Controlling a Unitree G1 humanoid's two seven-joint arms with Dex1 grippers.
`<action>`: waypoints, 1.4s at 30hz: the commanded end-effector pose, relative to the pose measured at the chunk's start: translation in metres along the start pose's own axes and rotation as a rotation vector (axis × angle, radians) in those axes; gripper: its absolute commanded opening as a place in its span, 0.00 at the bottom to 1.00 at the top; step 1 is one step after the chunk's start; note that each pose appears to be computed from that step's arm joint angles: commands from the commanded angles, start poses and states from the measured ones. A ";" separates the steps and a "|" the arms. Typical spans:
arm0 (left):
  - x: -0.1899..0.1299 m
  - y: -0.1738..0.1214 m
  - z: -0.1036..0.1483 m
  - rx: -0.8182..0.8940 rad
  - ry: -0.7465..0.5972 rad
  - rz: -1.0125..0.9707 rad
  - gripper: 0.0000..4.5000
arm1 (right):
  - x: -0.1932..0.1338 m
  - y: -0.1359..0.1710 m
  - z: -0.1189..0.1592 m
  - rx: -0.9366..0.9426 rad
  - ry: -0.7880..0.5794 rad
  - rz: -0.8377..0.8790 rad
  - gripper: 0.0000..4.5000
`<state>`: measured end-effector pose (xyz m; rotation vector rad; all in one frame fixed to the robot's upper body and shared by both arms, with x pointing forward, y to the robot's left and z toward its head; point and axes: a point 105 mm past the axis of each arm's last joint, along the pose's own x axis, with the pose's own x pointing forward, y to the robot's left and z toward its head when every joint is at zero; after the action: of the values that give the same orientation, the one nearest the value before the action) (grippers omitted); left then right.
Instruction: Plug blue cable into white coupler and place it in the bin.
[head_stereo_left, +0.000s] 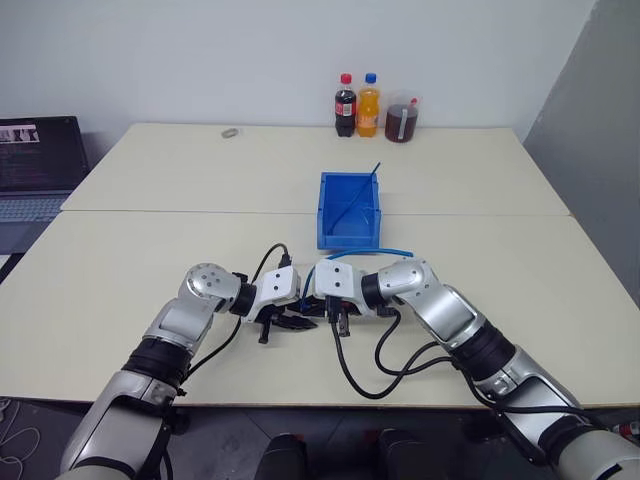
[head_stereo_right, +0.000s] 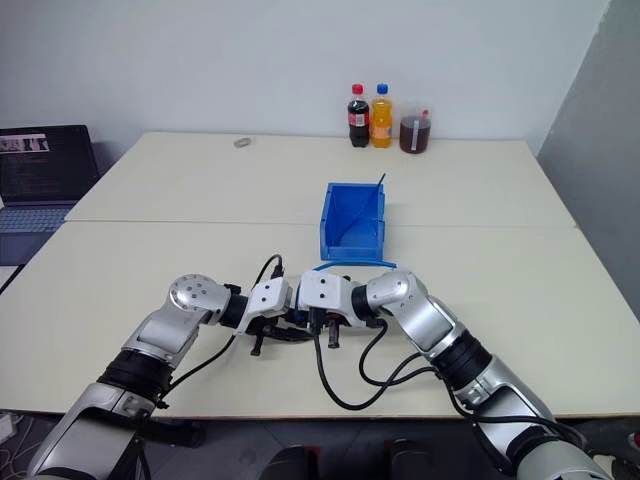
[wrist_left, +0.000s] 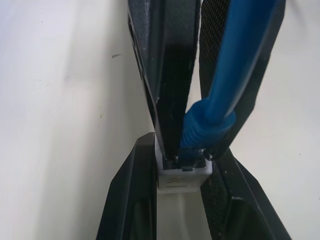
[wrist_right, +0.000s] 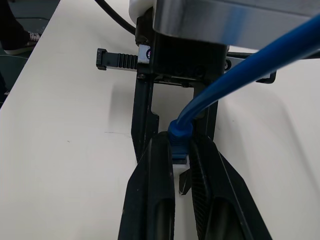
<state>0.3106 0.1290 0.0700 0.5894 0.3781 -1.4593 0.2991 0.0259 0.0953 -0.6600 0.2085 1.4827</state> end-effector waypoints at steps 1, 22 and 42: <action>0.005 -0.011 -0.002 0.012 0.002 -0.050 0.18 | 0.006 0.024 -0.069 0.184 0.189 0.040 0.03; -0.037 -0.001 0.018 -0.165 -0.188 0.234 0.99 | -0.076 -0.024 0.024 0.213 -0.209 -0.390 0.03; -0.068 0.090 0.097 -0.078 -0.249 0.837 1.00 | -0.108 -0.169 0.052 0.516 -0.341 -0.646 0.28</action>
<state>0.3819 0.1314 0.1832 0.3899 0.0321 -0.7092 0.4304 -0.0320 0.2340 0.0119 0.1092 0.8385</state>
